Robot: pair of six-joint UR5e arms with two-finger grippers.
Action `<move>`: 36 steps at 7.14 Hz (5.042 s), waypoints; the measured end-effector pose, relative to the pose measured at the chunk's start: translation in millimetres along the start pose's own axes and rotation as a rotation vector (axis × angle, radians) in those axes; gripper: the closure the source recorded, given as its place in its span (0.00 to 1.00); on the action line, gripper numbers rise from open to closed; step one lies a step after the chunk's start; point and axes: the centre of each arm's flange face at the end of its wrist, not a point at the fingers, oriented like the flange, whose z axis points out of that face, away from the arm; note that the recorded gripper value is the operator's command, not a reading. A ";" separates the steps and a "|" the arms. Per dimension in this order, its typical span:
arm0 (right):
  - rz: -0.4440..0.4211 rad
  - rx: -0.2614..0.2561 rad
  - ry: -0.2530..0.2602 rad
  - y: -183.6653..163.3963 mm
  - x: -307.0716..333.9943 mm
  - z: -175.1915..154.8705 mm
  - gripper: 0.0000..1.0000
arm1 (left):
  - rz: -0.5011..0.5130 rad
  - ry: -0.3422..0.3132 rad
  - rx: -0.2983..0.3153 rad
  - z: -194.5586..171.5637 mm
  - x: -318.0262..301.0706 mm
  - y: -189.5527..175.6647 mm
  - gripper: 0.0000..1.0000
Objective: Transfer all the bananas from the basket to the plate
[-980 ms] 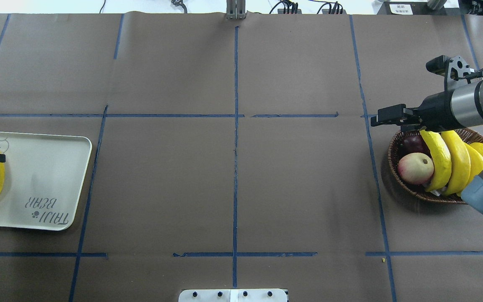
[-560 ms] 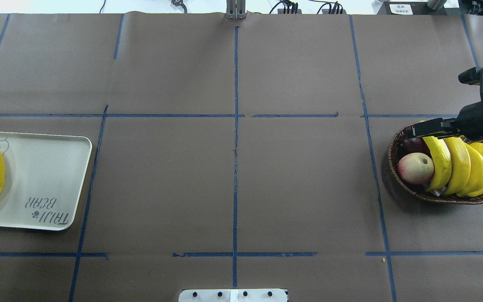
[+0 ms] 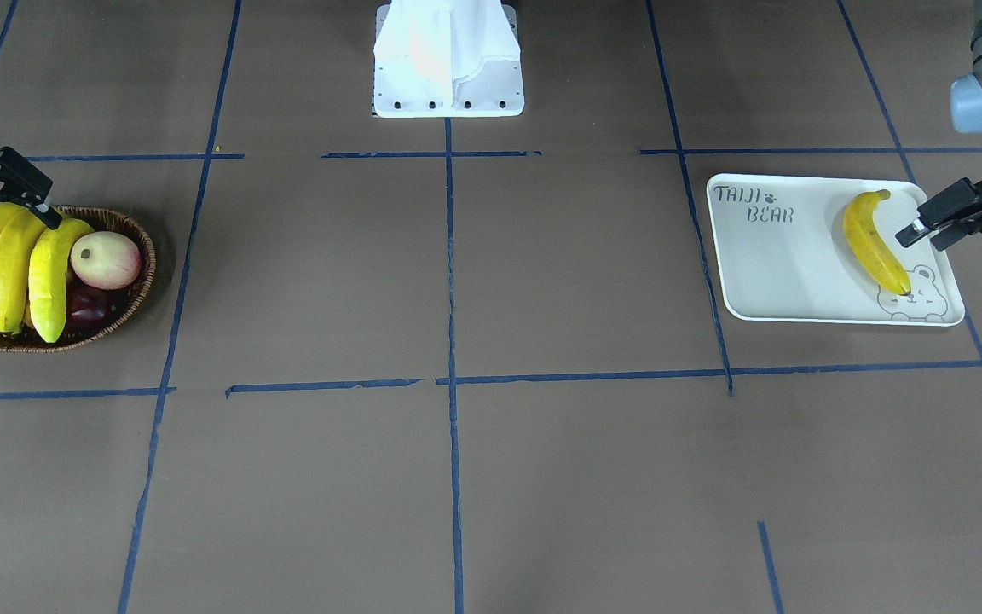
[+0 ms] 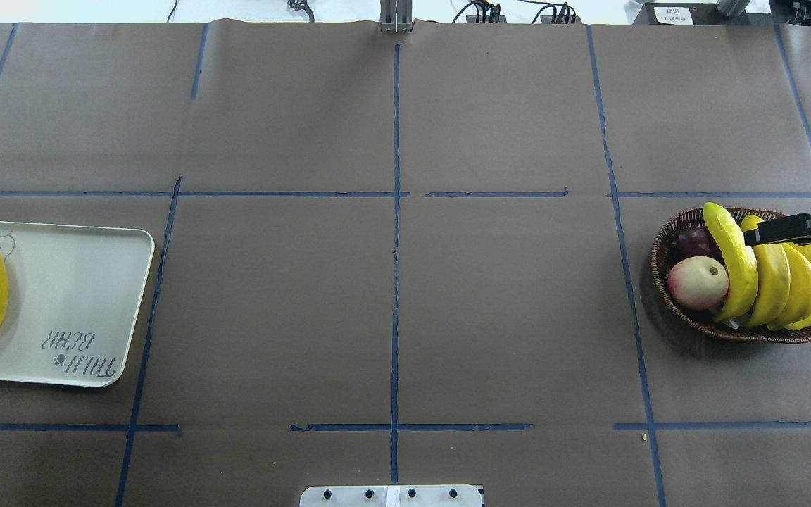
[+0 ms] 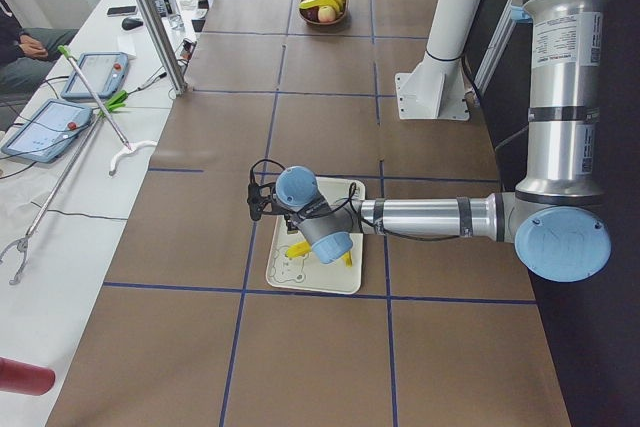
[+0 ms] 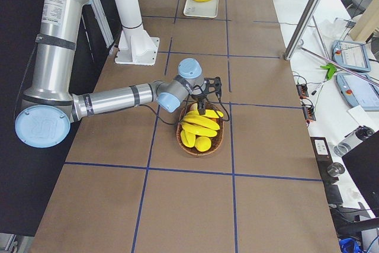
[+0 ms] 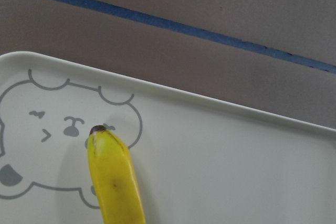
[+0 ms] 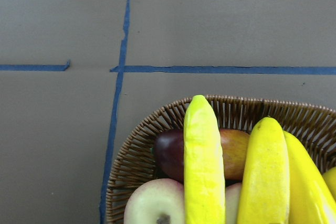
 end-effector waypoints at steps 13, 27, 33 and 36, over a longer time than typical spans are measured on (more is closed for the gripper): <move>0.025 -0.071 0.022 16.8 32.5 9.3 0.45 | 0.001 0.005 0.005 0.6 6.7 -4.8 0.01; -0.013 -0.125 0.069 34.4 30.2 45.9 0.98 | -0.019 0.008 0.006 0.5 9.6 -5.3 0.01; 0.002 0.056 0.011 15.6 18.9 -48.6 0.99 | -0.013 0.012 0.005 3.6 15.5 -10.3 0.01; -0.011 0.085 -0.132 -44.8 -38.6 -58.7 1.00 | -0.006 0.024 0.013 10.0 35.5 -20.8 0.01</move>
